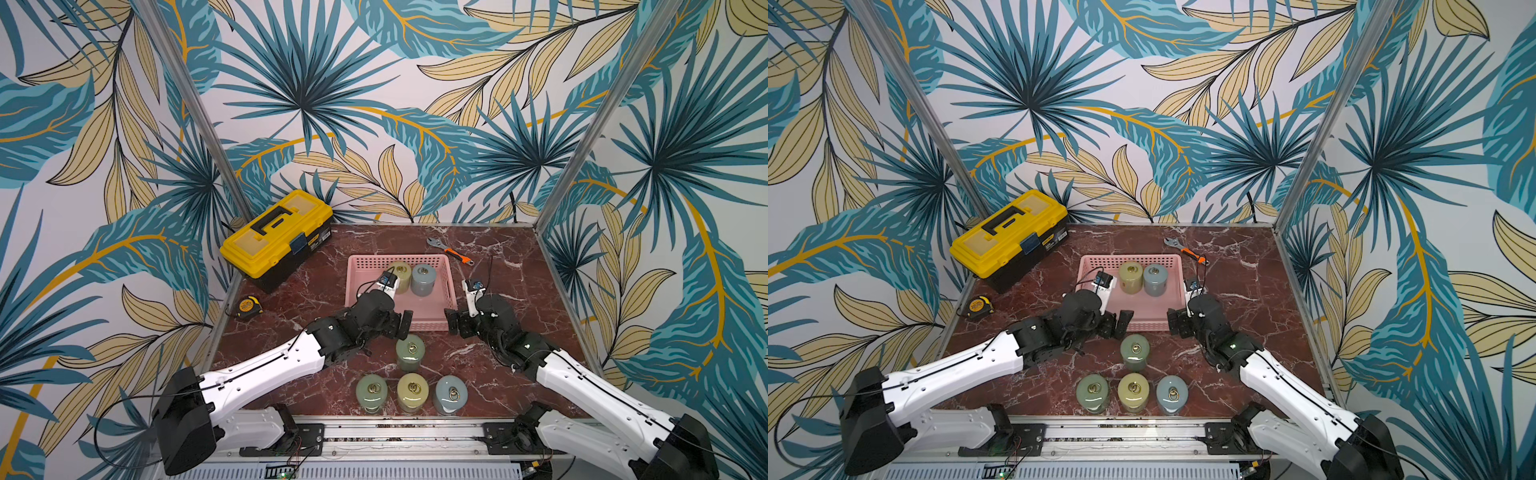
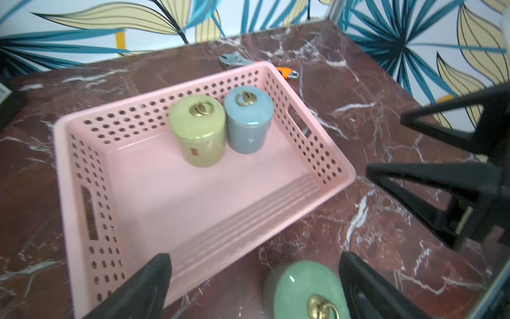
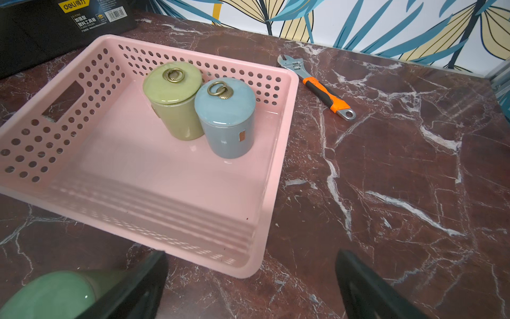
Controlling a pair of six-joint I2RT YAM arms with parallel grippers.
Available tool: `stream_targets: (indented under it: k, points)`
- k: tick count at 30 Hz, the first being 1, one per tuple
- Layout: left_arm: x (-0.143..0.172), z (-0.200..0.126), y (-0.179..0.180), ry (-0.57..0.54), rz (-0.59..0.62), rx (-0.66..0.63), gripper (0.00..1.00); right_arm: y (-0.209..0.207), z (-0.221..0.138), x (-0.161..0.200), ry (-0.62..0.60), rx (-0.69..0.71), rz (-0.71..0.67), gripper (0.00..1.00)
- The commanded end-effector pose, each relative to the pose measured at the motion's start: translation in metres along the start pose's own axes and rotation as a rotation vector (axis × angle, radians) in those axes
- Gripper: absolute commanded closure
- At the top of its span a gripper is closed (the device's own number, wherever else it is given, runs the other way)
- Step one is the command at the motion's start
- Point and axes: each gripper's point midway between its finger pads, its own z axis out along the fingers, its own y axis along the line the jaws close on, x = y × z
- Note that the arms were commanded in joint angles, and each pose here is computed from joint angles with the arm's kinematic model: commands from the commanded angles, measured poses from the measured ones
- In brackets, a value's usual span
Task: Take the tea canister out of the basket
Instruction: Place the tea canister at the center of the board, then pick up the tea canister from the basket.
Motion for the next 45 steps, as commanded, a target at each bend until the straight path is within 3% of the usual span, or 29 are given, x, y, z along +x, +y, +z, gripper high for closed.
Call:
stream_targets:
  k: [1,14,20,36,45]
  points:
    - [-0.003,0.004,0.018,-0.043,0.009,-0.015,0.00,0.001,-0.001,-0.003,0.032,-0.001,-0.021,0.01]
    - [-0.002,0.013,0.096,-0.174,-0.059,-0.095,0.00,0.019,0.025,-0.019,0.105,-0.091,-0.060,0.01]
    - [0.009,0.001,0.120,-0.269,-0.084,-0.150,0.00,0.020,0.041,-0.024,0.139,-0.114,-0.078,0.01]
    - [0.013,-0.013,0.126,-0.329,-0.054,-0.176,0.00,0.023,0.093,-0.030,0.238,-0.200,-0.091,0.01]
    - [0.014,-0.014,0.129,-0.328,-0.045,-0.189,0.00,0.022,0.130,-0.032,0.280,-0.175,-0.111,0.01]
